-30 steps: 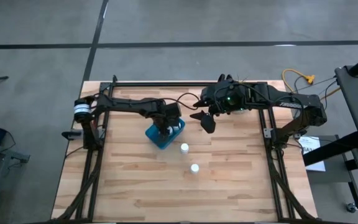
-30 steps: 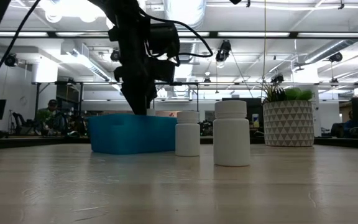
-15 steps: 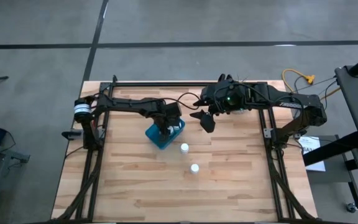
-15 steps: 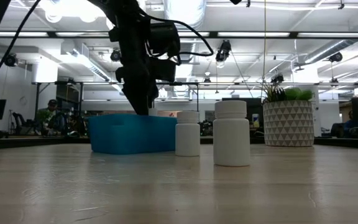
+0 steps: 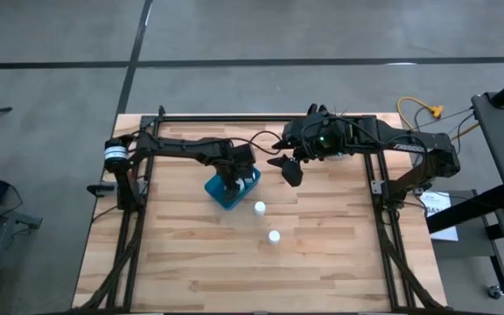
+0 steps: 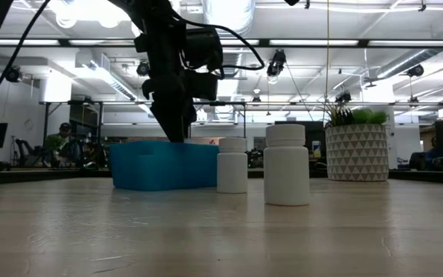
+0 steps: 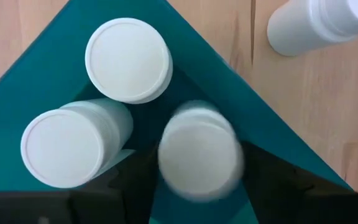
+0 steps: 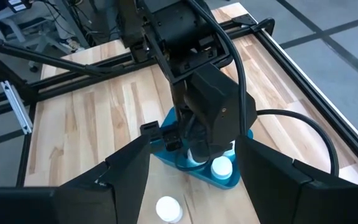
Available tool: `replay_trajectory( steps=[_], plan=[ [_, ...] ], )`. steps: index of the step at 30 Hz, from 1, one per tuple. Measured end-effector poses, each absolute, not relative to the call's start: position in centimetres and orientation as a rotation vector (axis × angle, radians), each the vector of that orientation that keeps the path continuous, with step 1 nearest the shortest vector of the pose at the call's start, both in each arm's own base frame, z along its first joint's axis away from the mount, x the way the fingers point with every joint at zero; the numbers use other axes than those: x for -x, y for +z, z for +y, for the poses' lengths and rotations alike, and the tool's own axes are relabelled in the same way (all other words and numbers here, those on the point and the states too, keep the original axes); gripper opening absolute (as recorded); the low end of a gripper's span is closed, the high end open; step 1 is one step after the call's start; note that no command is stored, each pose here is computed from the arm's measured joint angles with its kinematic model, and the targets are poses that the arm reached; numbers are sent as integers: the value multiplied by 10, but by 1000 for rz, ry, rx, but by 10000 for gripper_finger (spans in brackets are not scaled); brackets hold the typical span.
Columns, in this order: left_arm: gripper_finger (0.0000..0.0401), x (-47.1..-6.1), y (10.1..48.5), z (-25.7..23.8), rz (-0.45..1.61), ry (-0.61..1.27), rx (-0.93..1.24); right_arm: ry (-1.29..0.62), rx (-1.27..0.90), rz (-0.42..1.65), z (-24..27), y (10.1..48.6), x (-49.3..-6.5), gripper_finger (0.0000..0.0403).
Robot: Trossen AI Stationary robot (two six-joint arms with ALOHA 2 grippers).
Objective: Pick and place pill bottles into a basket
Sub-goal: Put the left white pill bottle into the blue container, then put the top white pill bottle into the blue container
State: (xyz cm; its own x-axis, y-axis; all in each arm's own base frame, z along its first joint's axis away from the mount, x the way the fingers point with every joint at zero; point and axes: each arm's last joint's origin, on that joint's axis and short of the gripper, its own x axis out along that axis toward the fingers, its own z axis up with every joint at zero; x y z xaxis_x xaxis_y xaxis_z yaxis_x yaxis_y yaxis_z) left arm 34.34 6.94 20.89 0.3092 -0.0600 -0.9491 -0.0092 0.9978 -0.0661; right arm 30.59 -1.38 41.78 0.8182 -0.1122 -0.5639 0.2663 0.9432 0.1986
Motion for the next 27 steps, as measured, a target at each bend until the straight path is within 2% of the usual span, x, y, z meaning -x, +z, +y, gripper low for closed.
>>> replay_trajectory(
  steps=[9,14,20,27],
  plan=[
    [244,-343,210,69,1256,-31,71,-207,-285,580,-14,417,-306,226],
    [255,-346,222,70,1247,-26,67,-206,-288,580,-13,417,-306,226],
    [256,-348,253,69,1208,-12,74,-199,-288,551,-13,421,-307,226],
    [256,-339,298,62,1061,11,74,-196,-285,475,-12,436,-293,226]
  ],
)
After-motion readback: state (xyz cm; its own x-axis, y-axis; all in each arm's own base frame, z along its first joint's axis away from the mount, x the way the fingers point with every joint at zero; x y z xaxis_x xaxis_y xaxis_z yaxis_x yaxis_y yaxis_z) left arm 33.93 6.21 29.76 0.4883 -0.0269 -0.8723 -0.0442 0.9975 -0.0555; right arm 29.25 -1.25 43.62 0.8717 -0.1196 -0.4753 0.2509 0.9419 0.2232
